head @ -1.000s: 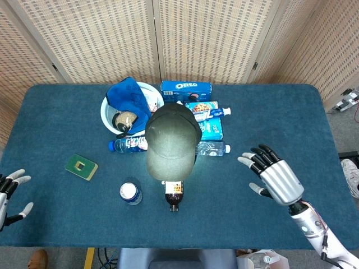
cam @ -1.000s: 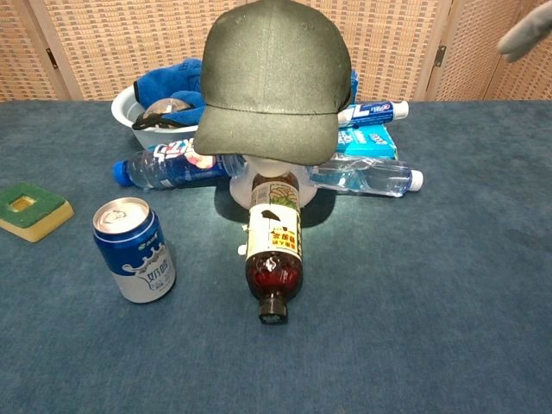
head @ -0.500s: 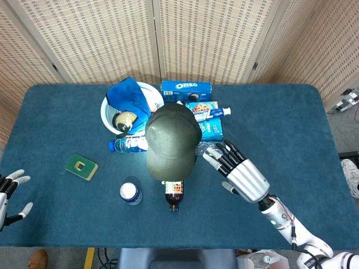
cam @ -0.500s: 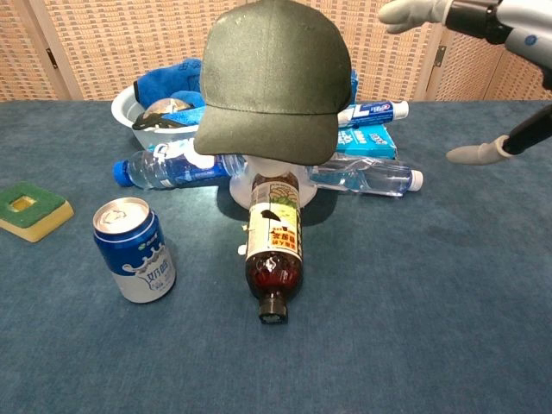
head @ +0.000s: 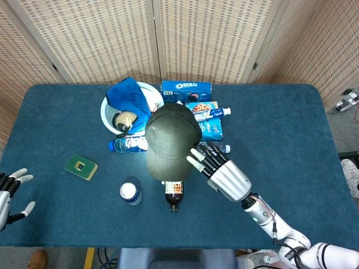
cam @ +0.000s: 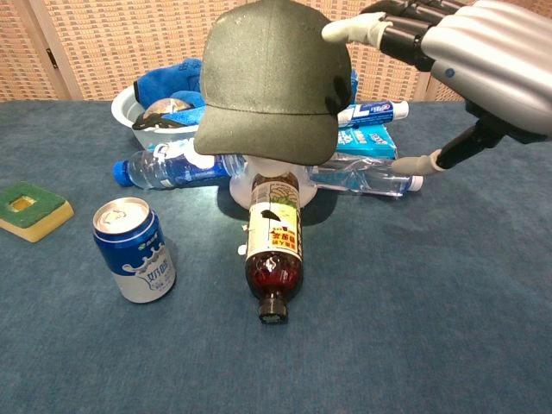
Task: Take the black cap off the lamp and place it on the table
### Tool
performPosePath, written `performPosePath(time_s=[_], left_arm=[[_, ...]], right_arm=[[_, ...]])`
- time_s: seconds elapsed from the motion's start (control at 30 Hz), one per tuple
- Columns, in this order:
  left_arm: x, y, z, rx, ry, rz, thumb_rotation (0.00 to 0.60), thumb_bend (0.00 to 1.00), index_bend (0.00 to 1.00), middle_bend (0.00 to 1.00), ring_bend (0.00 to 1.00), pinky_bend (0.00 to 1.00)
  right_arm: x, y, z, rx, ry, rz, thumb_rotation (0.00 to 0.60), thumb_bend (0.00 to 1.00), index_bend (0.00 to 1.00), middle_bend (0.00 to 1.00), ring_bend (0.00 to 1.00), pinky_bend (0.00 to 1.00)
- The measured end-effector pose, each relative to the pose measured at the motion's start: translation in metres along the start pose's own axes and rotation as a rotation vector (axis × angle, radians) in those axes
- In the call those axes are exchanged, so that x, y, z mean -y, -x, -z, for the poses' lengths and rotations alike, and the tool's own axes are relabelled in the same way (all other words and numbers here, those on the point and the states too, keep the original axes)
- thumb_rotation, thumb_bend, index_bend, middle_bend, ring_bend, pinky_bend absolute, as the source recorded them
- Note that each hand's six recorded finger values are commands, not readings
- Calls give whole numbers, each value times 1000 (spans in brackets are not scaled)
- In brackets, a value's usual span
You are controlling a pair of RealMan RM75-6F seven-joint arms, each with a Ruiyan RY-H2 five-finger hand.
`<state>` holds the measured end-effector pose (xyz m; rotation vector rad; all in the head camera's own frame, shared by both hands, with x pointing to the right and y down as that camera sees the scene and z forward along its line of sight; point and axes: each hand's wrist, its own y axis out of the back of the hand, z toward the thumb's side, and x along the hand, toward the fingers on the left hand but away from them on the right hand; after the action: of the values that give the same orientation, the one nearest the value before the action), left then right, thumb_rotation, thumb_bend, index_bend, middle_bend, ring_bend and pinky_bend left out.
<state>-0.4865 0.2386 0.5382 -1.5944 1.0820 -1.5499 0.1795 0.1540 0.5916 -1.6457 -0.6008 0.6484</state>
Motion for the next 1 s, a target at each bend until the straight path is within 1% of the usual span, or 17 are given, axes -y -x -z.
performPosePath(time_s=[0.3,0.57,0.77,1.0], left_arm=[[0,0,4,-10,-3,4,600,228,261,168,165,66],[2,-1,7,-13,1,8,600,228,261,168,165,66],[2,0,11,-24,2,13,600,228,261,168,165,66],[5,-1,11,-24,3,20,600,228,261,168,165,66]], right_arm=[[13,17,-12,-31,0,-12,600,0,40,69,0,0],[23,38,-25,-64,5,12,600,0,40,69,0,0],[24,51,-32,-83,1,44,600,0,40,69,0,0],[30,63,-40,-114,-9,48,600,0,40,69,0,0]])
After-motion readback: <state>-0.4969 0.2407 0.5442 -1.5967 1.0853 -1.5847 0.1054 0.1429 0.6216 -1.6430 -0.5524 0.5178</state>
